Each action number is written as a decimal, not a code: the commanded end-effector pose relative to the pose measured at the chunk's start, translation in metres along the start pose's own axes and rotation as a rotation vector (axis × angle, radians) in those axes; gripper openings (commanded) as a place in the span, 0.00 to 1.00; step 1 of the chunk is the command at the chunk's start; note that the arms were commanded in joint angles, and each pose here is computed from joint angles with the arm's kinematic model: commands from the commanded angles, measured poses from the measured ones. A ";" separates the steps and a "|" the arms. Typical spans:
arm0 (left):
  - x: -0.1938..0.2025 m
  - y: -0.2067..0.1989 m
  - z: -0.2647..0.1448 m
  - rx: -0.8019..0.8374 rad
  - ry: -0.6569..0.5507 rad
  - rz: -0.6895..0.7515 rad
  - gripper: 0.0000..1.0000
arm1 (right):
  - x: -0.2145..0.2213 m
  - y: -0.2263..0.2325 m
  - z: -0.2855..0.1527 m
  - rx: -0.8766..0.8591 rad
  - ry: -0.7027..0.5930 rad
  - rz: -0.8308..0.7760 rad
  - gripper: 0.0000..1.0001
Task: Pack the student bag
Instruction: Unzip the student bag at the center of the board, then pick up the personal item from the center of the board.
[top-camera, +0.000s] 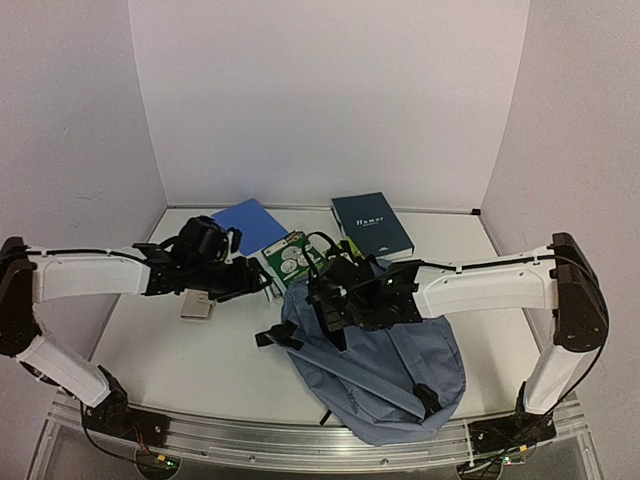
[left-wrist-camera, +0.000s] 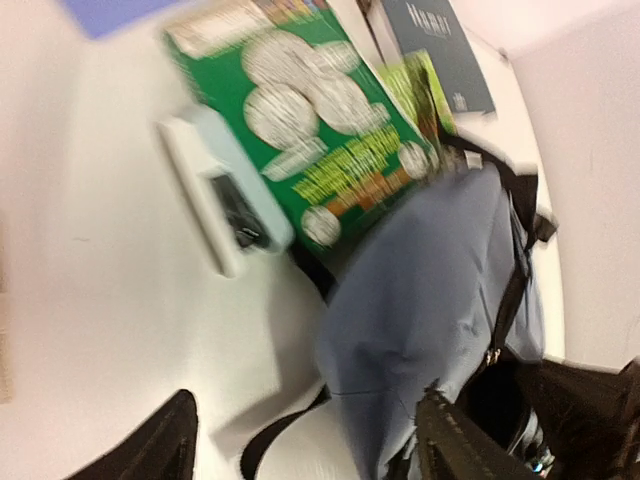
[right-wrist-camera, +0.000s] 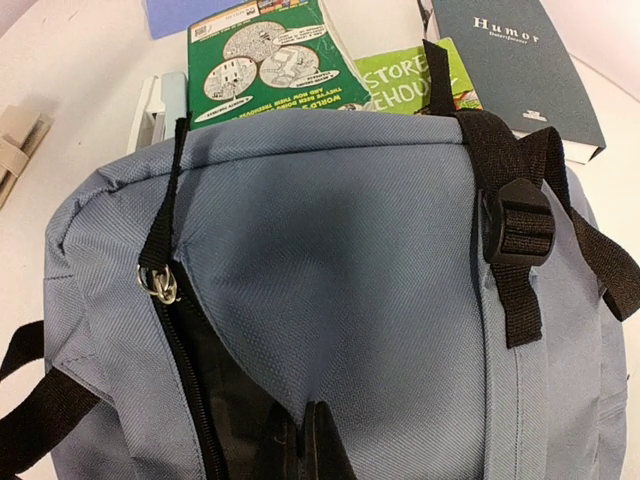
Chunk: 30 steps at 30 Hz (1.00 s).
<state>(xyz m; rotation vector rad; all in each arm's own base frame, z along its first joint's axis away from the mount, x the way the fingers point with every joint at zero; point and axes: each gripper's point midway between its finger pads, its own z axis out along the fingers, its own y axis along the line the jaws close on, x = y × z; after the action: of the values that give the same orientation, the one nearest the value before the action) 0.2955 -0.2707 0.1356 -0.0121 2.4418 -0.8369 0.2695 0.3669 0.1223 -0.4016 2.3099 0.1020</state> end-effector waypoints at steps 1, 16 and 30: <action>-0.013 0.060 -0.041 -0.108 -0.067 -0.079 0.79 | -0.025 0.000 -0.012 -0.008 -0.055 0.054 0.00; -0.026 0.188 -0.067 -0.144 -0.130 -0.382 0.60 | -0.027 0.010 -0.013 -0.058 -0.050 0.059 0.00; -0.017 0.216 -0.043 -0.221 -0.056 -0.347 0.47 | -0.029 0.013 -0.014 -0.075 -0.050 0.067 0.00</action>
<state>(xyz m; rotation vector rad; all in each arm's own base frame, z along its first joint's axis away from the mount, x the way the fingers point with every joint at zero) 0.3133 -0.0728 0.0556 -0.5777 2.4902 -0.7215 0.2666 0.3707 0.1201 -0.4121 2.3323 0.1369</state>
